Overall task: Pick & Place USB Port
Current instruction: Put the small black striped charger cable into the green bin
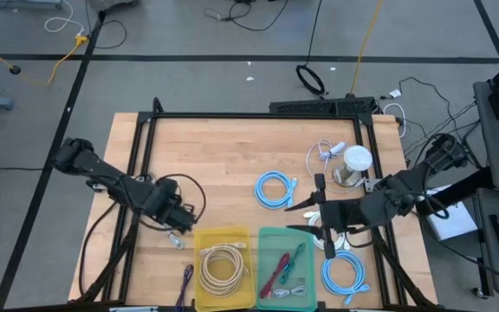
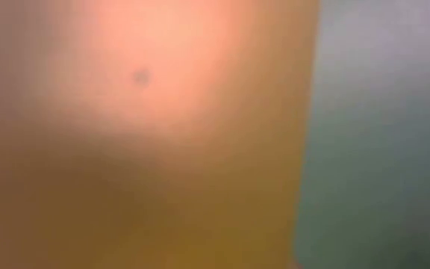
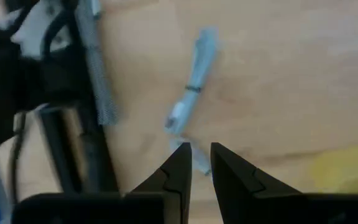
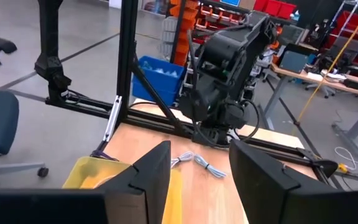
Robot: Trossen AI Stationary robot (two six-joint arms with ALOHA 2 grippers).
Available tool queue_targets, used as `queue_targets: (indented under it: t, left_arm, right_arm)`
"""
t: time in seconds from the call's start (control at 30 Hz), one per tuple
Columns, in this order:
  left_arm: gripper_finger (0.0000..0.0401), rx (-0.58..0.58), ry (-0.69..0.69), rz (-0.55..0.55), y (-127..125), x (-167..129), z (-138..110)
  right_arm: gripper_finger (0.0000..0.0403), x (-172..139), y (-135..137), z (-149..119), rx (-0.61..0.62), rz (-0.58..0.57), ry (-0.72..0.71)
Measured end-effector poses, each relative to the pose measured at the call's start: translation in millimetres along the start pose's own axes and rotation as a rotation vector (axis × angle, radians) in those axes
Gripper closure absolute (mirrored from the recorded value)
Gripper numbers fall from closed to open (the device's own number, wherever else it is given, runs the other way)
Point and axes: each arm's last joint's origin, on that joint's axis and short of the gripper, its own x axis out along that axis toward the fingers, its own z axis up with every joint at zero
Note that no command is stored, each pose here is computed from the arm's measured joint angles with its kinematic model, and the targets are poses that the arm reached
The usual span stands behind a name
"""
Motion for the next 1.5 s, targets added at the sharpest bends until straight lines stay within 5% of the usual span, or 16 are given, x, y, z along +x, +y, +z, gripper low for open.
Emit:
queue_targets:
  t: [0.63, 1.0, 1.5]
  left_arm:
    - [0.0399, -0.052, 0.018, 0.283, 28, 57, -15]
    - [0.04, -0.056, 0.037, 0.361, 40, 93, -13]
    - [0.0401, -0.136, -0.092, 0.327, 42, 94, -15]
  right_arm:
    - [0.0248, 2, 1, 1, 0.116, 0.053, -0.014]
    - [0.0248, 0, 2, 11, 0.177, 0.088, -0.109]
    - [0.0248, -1, 2, 18, 0.158, 0.107, -0.178]
